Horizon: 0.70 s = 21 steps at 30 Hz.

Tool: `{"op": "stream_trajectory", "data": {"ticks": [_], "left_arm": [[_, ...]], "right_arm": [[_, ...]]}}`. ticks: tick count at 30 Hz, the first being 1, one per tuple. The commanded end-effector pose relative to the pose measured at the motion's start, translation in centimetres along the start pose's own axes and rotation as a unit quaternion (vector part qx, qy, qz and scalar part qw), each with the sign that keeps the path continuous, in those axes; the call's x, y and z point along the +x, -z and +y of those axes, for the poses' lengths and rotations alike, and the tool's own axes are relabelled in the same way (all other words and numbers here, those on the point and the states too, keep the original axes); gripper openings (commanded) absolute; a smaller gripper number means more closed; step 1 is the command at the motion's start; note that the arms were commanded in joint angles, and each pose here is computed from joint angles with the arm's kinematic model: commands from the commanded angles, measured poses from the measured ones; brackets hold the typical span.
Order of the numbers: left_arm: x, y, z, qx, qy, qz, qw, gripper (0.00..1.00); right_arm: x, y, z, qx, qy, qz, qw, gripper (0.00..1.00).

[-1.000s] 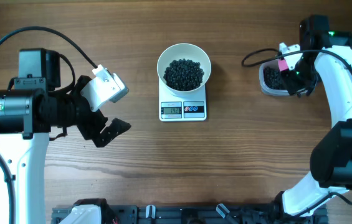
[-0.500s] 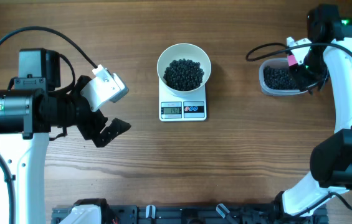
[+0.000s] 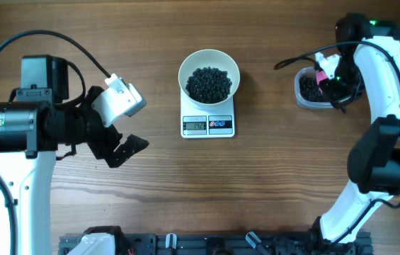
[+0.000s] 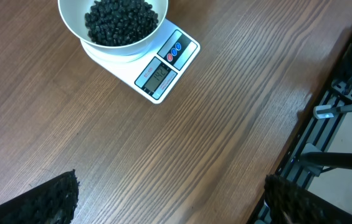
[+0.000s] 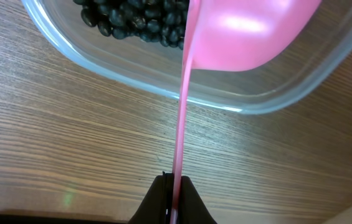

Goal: Scoop item into bowl and weigh 150g on scale
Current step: 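Dip the pink scoop into the tub and scoop up beans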

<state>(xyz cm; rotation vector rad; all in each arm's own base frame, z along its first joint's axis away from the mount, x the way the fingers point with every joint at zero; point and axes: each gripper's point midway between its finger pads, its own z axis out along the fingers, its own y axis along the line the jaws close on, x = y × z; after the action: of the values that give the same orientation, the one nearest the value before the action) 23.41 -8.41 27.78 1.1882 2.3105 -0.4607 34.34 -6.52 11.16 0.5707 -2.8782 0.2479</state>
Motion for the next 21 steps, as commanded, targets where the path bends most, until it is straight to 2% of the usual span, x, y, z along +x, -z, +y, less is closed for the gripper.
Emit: {"op": "stream_trajectory", "data": {"ticks": [1, 9, 14, 21], "left_arm": [[-0.4, 0.6, -0.1, -0.007, -0.008, -0.009, 1.000, 1.00], [-0.4, 0.6, -0.1, -0.007, -0.008, -0.009, 1.000, 1.00], [-0.4, 0.6, -0.1, -0.007, -0.008, -0.009, 1.000, 1.00], [-0.4, 0.6, -0.1, -0.007, -0.008, -0.009, 1.000, 1.00]], "right_arm": [[-0.6, -0.7, 0.2, 0.002, 0.007, 0.013, 1.000, 0.04], [-1.5, -2.6, 1.4, -0.007, 0.024, 0.041, 0.999, 0.04], [-2.4, -2.2, 4.0, -0.040, 0.060, 0.027, 0.997, 0.04], [-2.6, -1.8, 4.7, -0.072, 0.053, 0.014, 0.996, 0.04]]}}
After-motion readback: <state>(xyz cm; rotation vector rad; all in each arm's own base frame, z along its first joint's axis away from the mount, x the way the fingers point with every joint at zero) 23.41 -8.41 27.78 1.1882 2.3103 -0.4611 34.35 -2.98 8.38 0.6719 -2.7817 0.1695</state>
